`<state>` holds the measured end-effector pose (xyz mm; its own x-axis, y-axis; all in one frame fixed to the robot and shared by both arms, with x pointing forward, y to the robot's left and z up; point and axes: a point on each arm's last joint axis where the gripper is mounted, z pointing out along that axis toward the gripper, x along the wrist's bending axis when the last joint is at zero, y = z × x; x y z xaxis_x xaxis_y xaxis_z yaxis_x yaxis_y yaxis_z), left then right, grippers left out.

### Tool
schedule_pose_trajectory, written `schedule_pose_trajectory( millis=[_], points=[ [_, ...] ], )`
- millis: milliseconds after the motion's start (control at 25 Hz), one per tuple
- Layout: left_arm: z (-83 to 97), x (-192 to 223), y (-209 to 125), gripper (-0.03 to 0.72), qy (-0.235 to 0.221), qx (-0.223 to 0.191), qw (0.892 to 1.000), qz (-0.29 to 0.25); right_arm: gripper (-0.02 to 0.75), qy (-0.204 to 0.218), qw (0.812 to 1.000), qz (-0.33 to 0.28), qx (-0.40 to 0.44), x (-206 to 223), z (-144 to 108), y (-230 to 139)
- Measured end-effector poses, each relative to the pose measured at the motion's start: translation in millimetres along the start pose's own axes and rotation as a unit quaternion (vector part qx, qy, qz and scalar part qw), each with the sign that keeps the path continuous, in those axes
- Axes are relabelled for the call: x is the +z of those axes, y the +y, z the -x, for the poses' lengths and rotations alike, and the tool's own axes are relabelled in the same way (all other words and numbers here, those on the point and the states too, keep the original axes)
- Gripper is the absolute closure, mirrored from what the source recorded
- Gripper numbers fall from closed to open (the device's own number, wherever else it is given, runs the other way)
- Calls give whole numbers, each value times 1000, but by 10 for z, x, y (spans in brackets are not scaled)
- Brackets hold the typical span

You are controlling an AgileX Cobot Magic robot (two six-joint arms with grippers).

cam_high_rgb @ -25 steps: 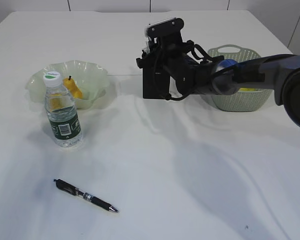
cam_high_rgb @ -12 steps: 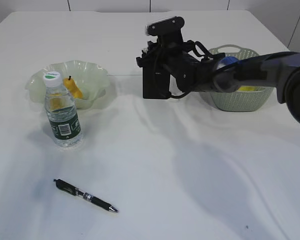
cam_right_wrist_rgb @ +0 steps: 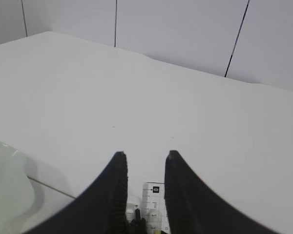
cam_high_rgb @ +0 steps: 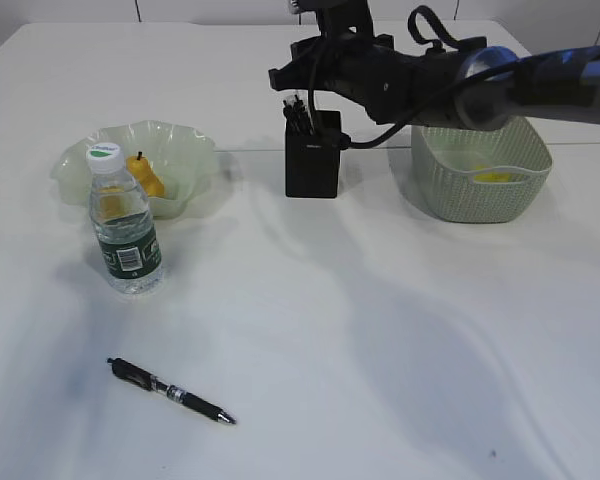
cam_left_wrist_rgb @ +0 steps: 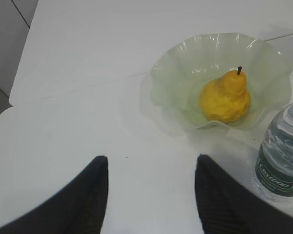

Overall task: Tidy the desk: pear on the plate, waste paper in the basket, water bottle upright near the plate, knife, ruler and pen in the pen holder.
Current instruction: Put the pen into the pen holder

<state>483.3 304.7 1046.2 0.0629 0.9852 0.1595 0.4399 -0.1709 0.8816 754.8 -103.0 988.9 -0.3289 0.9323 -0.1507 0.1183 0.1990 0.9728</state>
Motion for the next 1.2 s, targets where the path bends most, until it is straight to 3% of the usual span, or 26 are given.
schedule_pose_trajectory(
  millis=[480, 760, 960, 1200],
  points=[
    [0, 0, 18, 286, 0, 0, 1000, 10, 538, 53, 995, -83, 8, -232, -22, 283],
    [0, 0, 18, 286, 0, 0, 1000, 10, 538, 58, 992, -99, 54, -286, -18, 282],
    [1, 0, 23, 286, 0, 0, 1000, 13, 538, 65, 988, -137, 39, -357, -47, 74],
    [1, -1, 50, 286, -1, 0, 1000, 28, 538, 71, 985, -150, -44, -549, -44, 41]
  ],
)
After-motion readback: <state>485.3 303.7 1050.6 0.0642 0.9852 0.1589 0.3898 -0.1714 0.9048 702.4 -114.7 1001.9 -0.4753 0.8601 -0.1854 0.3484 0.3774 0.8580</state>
